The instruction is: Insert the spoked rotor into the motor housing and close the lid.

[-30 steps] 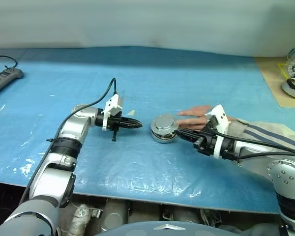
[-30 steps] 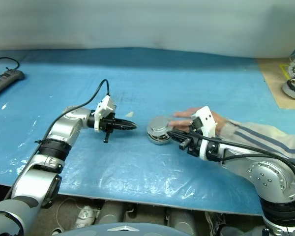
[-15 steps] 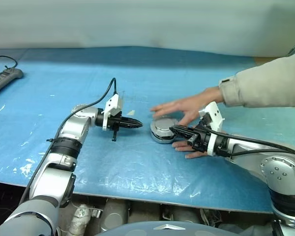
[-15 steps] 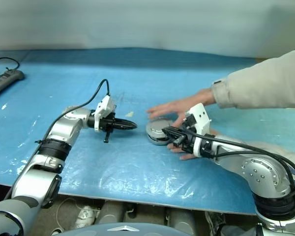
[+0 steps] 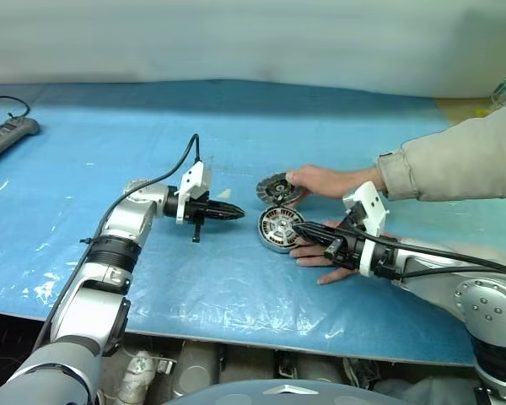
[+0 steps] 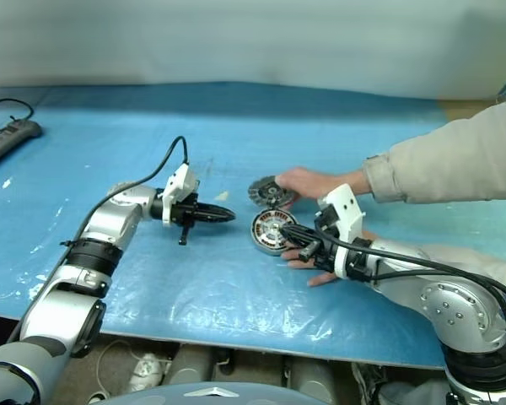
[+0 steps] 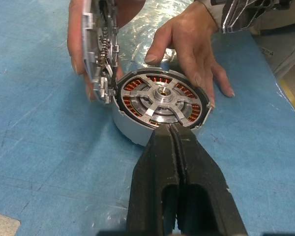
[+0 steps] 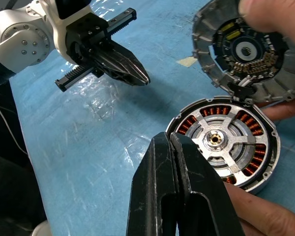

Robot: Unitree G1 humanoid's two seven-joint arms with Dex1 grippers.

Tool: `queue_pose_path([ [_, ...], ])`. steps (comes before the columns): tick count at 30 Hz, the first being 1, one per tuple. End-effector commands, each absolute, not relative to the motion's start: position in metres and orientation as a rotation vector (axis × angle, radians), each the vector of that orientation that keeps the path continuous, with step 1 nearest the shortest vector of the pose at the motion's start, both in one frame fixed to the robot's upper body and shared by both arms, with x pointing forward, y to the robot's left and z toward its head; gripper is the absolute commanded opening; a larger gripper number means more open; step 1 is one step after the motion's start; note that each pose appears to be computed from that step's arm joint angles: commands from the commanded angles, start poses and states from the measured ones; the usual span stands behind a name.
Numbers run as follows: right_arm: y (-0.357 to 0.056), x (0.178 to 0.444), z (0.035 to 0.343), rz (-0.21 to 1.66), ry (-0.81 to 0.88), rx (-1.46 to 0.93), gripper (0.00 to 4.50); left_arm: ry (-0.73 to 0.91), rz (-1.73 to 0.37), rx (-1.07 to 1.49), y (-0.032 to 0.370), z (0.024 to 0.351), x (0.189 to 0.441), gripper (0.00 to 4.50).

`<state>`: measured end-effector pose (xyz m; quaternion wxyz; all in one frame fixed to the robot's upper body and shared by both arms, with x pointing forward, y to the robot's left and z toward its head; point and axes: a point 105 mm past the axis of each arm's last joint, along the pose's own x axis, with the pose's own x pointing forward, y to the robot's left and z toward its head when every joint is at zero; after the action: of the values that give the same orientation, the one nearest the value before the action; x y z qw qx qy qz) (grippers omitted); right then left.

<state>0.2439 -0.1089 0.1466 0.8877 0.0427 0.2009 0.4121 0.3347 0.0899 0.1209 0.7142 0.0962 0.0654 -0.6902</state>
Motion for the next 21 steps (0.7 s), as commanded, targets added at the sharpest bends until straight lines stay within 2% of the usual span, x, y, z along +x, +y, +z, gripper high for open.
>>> queue_pose_path([
  [1,-0.102,0.239,0.162,0.881,0.361,0.072,0.00,0.107,-1.539,0.220,0.088,0.129,0.334,0.05],
  [12,-0.087,0.264,0.187,0.881,0.282,0.085,0.00,0.088,-1.541,0.199,0.085,0.133,0.333,0.05],
  [15,-0.093,0.275,0.204,0.875,0.210,0.112,0.00,0.083,-1.521,0.142,0.083,0.138,0.333,0.05],
  [18,-0.118,0.296,0.217,0.842,0.128,0.211,0.00,0.083,-1.497,0.103,0.082,0.137,0.330,0.05],
  [21,-0.141,0.313,0.194,0.819,0.130,0.184,0.00,0.103,-1.498,0.089,0.081,0.130,0.321,0.05],
])
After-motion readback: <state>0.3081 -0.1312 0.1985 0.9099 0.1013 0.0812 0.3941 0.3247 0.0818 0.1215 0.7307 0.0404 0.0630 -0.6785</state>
